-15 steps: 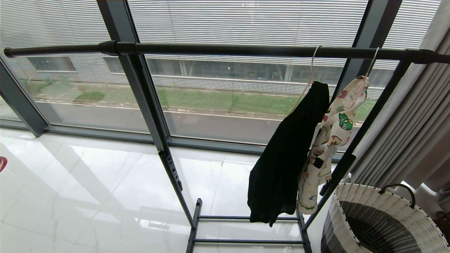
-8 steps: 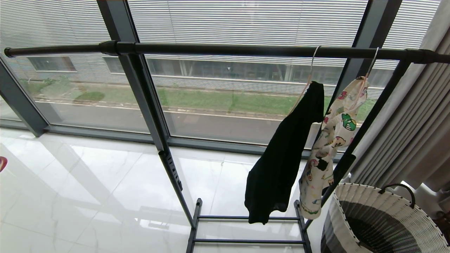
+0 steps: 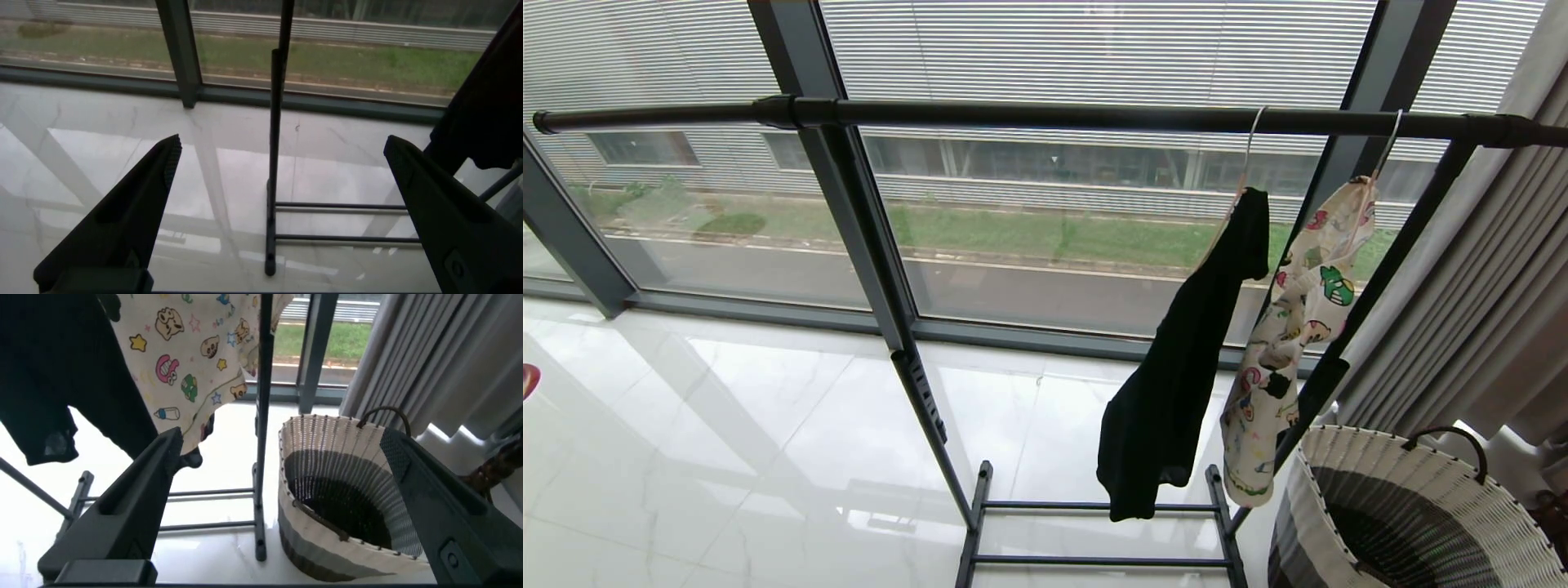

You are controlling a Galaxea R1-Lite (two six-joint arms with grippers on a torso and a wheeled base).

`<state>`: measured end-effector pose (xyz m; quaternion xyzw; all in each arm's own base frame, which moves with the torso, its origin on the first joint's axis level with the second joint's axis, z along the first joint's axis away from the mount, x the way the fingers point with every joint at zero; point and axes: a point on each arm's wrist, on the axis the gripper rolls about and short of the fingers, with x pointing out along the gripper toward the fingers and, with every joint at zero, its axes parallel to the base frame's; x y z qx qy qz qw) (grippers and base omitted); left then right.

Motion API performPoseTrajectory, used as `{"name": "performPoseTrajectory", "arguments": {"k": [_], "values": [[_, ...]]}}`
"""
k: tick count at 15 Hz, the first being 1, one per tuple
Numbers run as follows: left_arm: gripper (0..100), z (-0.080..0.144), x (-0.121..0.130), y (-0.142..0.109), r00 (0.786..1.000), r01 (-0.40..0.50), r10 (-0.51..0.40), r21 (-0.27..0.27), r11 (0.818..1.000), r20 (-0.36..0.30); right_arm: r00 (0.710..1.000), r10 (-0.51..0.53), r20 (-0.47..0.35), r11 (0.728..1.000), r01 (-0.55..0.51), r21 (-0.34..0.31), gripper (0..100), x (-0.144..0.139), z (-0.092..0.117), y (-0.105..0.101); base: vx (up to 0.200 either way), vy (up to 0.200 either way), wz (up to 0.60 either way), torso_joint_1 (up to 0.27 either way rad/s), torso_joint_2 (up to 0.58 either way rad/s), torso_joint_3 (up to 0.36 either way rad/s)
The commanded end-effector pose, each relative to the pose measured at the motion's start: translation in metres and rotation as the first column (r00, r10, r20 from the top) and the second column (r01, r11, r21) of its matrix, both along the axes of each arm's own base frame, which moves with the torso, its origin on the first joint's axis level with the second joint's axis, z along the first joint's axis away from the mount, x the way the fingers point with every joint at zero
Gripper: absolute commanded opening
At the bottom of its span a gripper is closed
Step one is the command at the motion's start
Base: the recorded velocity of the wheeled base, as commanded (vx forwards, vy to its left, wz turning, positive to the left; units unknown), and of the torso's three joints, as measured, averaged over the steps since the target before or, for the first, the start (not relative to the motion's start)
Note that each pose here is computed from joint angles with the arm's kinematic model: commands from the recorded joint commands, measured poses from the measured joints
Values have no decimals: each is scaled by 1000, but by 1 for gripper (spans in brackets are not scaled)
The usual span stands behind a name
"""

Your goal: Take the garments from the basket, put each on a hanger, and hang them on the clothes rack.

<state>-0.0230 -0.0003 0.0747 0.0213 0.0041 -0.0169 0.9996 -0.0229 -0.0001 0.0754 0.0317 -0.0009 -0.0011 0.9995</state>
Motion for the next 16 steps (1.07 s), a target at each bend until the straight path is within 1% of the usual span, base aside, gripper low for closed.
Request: {"name": "performPoseTrajectory", "arguments": {"k": [1,8,16], "values": [[100,0,0,0,1000,0,0,0,1000,-2,1000,1,-2,1000,-1,-1,100,0,0,0,0,0,0,0,0,0],[100,0,0,0,1000,0,0,0,1000,-2,1000,1,-2,1000,-1,-7,100,0,0,0,0,0,0,0,0,0],[100,0,0,0,1000,-1,1,0,1000,-2,1000,1,-2,1000,-1,3,100,0,0,0,0,0,0,0,0,0]]}}
